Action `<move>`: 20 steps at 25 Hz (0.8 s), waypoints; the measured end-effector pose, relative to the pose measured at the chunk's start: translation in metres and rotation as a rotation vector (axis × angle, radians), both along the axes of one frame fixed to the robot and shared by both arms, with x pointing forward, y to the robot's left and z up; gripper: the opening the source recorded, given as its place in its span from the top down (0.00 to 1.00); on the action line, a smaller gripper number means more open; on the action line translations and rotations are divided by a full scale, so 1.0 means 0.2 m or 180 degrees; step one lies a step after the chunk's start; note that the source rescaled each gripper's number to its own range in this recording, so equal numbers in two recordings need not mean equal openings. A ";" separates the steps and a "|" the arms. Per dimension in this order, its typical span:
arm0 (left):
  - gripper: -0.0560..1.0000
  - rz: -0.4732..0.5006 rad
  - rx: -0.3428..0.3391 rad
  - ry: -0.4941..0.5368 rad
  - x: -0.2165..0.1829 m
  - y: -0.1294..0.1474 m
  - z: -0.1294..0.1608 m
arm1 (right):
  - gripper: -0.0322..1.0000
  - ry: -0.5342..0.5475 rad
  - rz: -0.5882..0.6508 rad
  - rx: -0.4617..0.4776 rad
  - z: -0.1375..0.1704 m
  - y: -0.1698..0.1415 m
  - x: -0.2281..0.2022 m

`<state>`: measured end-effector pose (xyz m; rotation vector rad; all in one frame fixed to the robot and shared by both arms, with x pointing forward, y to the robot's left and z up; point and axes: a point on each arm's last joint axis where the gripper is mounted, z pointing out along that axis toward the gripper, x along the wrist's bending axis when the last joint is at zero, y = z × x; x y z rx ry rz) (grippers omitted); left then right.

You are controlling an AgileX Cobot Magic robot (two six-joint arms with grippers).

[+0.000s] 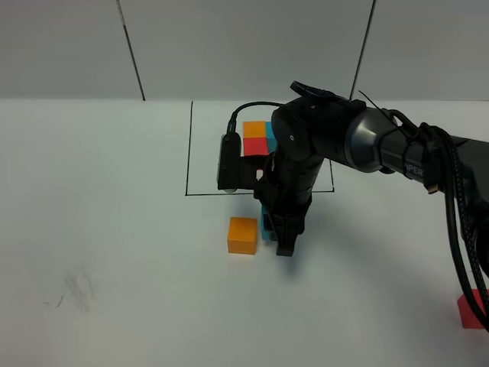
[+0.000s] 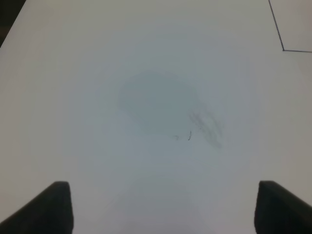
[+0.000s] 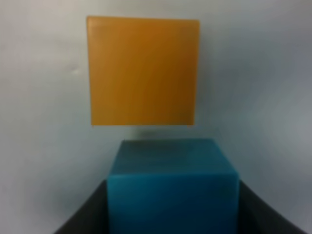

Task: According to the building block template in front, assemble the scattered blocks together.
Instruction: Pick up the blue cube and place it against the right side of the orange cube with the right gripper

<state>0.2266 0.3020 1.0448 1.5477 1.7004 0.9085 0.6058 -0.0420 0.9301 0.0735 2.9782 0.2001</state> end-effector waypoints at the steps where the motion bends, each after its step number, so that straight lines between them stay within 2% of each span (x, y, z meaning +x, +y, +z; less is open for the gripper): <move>1: 0.33 0.0000 0.0000 0.0000 0.00 0.00 0.00 | 0.97 0.0011 0.0002 -0.0011 0.00 0.00 0.00; 20: 0.33 0.0000 0.0000 0.0000 0.00 0.00 0.00 | 0.97 -0.0073 0.0254 -0.0002 0.00 0.05 -0.03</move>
